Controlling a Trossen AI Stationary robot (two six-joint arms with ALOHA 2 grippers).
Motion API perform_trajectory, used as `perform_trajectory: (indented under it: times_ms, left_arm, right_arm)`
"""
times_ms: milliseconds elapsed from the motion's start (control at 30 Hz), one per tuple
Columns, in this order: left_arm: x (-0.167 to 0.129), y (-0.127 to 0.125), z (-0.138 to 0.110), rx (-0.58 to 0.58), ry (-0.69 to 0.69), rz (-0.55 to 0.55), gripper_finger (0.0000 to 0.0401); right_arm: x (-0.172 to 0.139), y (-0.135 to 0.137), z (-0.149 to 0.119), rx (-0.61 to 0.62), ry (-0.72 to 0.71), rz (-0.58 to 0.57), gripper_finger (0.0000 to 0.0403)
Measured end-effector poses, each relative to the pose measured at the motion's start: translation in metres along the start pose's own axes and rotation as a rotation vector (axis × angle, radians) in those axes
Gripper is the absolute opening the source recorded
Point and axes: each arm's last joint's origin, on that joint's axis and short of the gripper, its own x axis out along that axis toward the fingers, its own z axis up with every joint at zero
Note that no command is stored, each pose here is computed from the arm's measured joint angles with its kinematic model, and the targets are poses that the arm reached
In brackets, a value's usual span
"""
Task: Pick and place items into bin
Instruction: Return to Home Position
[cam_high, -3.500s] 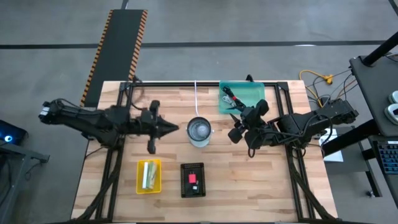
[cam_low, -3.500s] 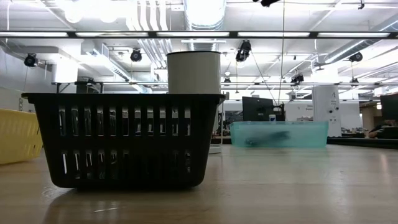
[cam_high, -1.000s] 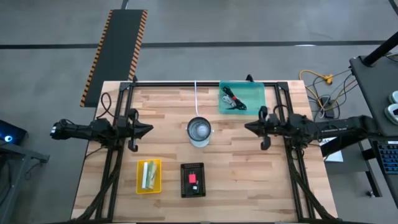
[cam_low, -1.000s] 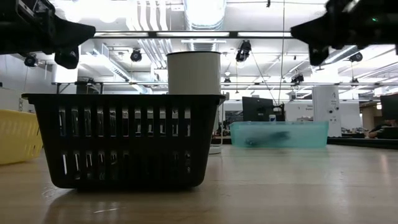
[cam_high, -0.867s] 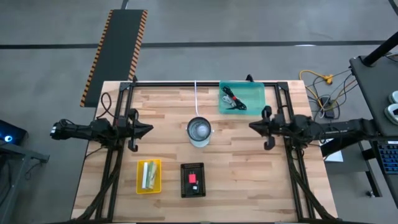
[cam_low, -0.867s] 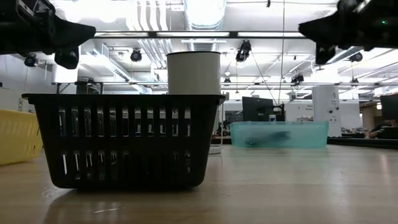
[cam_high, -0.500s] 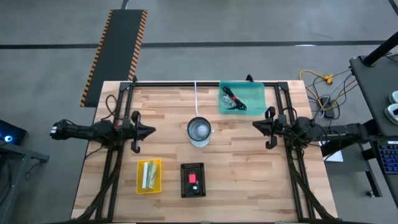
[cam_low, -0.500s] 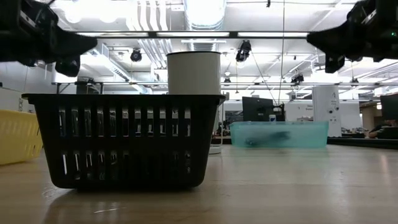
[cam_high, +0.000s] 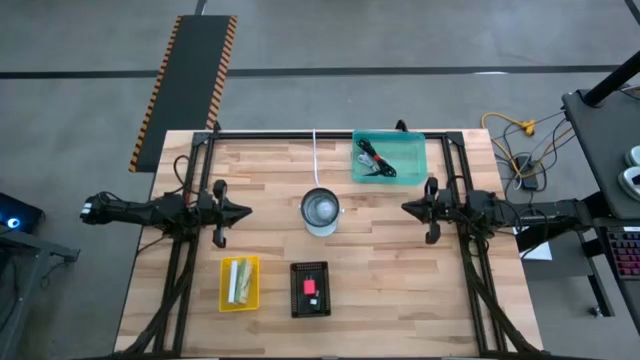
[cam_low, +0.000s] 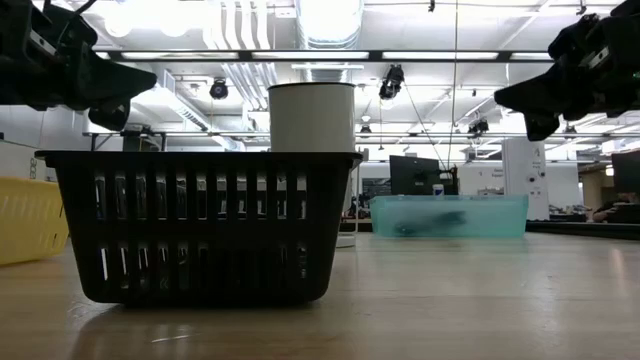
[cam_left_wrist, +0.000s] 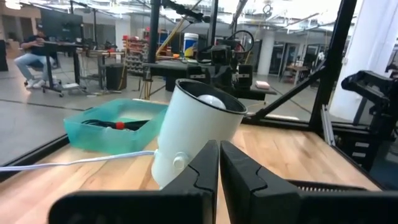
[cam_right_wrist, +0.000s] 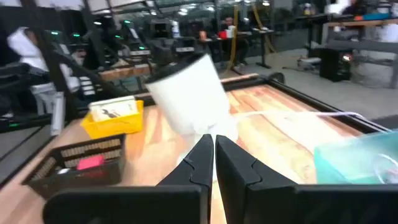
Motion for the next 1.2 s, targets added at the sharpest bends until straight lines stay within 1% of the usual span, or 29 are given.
perform_trajectory:
  times_ms: [67,167,367,433,1200]
  left_arm:
    - [-0.0003,0.0002,0.0004,-0.001,-0.006,0.004,0.0]
    - [-0.0004,0.0003,0.0004,-0.002,-0.006,0.007,0.0]
    - [-0.0002,0.0004,0.0,-0.004,-0.004,0.01,0.0]
    - [-0.0002,0.0004,-0.0001,-0.004,-0.003,0.01,0.0]
    - [0.0006,0.0004,-0.0006,-0.003,-0.001,0.018,0.0]
  right_arm:
    - [-0.0001,0.0009,0.0005,-0.002,-0.002,0.03,0.0008]
    - [-0.0001,0.0012,0.0005,0.0,-0.001,0.038,0.0008]
    - [-0.0003,0.0042,-0.0001,-0.032,0.017,0.142,0.0008]
    - [-0.0004,0.0047,-0.0002,-0.034,0.02,0.16,0.0008]
    - [-0.0003,0.0046,-0.0005,-0.034,0.022,0.156,0.0008]
